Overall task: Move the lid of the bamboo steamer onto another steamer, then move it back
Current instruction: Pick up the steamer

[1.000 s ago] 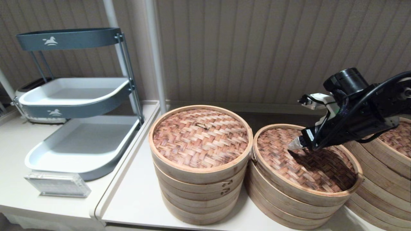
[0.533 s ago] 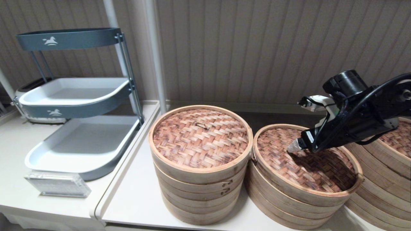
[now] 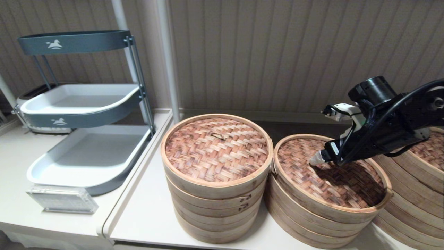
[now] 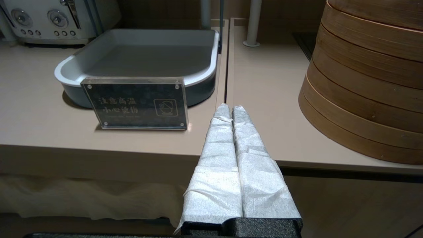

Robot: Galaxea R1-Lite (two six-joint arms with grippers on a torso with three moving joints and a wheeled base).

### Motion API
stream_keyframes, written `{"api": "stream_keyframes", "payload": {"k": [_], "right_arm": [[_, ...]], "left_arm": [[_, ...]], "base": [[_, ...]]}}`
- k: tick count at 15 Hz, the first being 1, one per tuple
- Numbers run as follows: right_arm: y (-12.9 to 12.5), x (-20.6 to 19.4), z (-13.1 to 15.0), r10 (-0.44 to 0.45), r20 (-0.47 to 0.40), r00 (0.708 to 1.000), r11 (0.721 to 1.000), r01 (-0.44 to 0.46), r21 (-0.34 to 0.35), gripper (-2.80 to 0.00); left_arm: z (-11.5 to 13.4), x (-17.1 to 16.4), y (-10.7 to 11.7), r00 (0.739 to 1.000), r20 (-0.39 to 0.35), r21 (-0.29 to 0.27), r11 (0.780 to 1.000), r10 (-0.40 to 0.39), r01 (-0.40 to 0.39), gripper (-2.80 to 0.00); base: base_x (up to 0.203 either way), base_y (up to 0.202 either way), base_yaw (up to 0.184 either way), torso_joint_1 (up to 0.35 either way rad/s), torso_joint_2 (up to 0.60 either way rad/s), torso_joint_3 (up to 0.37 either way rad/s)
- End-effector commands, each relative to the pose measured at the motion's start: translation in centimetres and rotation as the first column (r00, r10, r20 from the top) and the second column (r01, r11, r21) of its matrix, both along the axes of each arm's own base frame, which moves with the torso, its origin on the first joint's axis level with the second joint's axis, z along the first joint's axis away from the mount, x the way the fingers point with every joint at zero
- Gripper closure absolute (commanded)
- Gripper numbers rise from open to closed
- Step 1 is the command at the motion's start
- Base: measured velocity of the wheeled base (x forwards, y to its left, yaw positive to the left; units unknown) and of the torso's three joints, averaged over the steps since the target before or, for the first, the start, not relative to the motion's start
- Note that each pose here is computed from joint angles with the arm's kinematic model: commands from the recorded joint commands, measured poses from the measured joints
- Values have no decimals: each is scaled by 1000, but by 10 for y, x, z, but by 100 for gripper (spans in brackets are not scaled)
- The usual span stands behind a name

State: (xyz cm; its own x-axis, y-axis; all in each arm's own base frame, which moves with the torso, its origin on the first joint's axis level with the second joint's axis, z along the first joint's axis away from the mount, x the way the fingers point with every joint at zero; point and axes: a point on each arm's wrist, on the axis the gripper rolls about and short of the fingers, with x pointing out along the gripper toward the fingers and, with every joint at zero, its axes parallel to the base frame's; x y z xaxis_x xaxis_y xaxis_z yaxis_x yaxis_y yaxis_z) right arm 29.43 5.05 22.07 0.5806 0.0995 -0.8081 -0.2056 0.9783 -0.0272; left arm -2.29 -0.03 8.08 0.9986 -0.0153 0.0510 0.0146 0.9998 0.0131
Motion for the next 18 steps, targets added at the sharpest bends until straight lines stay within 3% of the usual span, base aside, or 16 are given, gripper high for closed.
{"api": "stream_keyframes", "payload": {"k": [1, 2, 3, 18], "right_arm": [[0, 0, -1, -1, -6, 1000, 1000, 1, -1, -280], [0, 0, -1, -1, -5, 1000, 1000, 1, -1, -280], [0, 0, -1, 0, -5, 1000, 1000, 0, -2, 0], [0, -3, -1, 5, 4, 1000, 1000, -5, -3, 0]], "left_arm": [[-8, 2, 0, 1000, -27, 0, 1000, 0, 0, 0], [-8, 2, 0, 1000, -27, 0, 1000, 0, 0, 0], [-8, 2, 0, 1000, -27, 0, 1000, 0, 0, 0], [-8, 2, 0, 1000, -27, 0, 1000, 0, 0, 0]], "base": [[0, 0, 0, 0, 0, 0], [0, 0, 0, 0, 0, 0], [0, 0, 0, 0, 0, 0], [0, 0, 0, 0, 0, 0]]}}
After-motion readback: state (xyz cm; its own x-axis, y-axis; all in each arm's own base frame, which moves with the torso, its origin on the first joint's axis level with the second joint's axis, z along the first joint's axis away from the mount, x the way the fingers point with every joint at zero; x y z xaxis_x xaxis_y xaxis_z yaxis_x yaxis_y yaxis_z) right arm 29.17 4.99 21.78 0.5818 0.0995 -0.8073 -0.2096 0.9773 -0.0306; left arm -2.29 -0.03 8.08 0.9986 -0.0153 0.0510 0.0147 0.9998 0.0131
